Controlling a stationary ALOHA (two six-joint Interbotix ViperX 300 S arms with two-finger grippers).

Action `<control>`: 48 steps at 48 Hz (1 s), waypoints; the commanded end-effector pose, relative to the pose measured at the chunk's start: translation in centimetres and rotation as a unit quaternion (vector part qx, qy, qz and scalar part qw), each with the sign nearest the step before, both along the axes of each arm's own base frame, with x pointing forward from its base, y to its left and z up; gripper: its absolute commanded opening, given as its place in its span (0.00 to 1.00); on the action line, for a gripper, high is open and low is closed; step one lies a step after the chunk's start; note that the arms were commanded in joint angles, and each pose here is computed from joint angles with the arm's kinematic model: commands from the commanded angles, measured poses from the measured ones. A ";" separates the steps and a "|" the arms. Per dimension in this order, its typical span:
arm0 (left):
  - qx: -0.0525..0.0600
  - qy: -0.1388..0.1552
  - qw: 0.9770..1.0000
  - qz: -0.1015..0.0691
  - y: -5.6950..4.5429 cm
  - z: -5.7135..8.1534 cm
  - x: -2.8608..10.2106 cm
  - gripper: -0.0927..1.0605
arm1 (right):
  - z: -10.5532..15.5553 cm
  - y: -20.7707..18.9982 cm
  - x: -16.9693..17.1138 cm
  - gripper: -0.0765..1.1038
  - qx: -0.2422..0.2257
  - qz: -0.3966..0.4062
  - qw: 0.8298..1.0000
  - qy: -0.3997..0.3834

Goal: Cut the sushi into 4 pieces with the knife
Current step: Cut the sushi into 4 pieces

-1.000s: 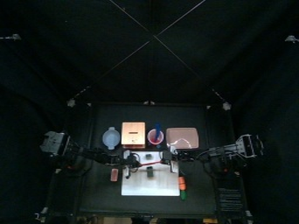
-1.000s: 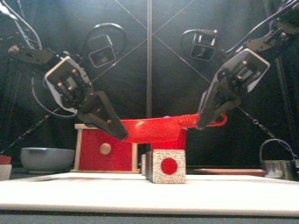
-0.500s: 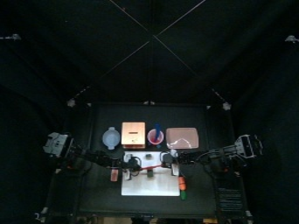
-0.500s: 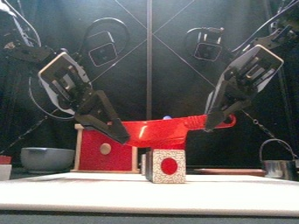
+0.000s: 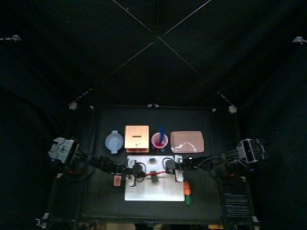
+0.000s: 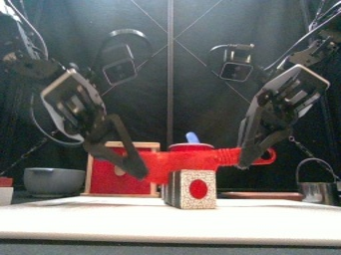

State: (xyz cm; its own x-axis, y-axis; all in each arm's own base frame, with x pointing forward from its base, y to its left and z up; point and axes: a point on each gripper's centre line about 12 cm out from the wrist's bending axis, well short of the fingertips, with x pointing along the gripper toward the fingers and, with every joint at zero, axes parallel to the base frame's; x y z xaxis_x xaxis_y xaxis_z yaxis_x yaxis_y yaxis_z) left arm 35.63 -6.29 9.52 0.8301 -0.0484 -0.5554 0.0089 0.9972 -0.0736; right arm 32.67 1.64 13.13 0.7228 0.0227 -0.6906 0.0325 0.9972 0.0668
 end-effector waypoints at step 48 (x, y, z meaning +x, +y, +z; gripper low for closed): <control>0.009 0.032 0.998 0.059 4.1 -2.5 -0.1 0.23 | -1.0 -2.3 1.1 0.22 -0.009 -0.032 0.999 -0.001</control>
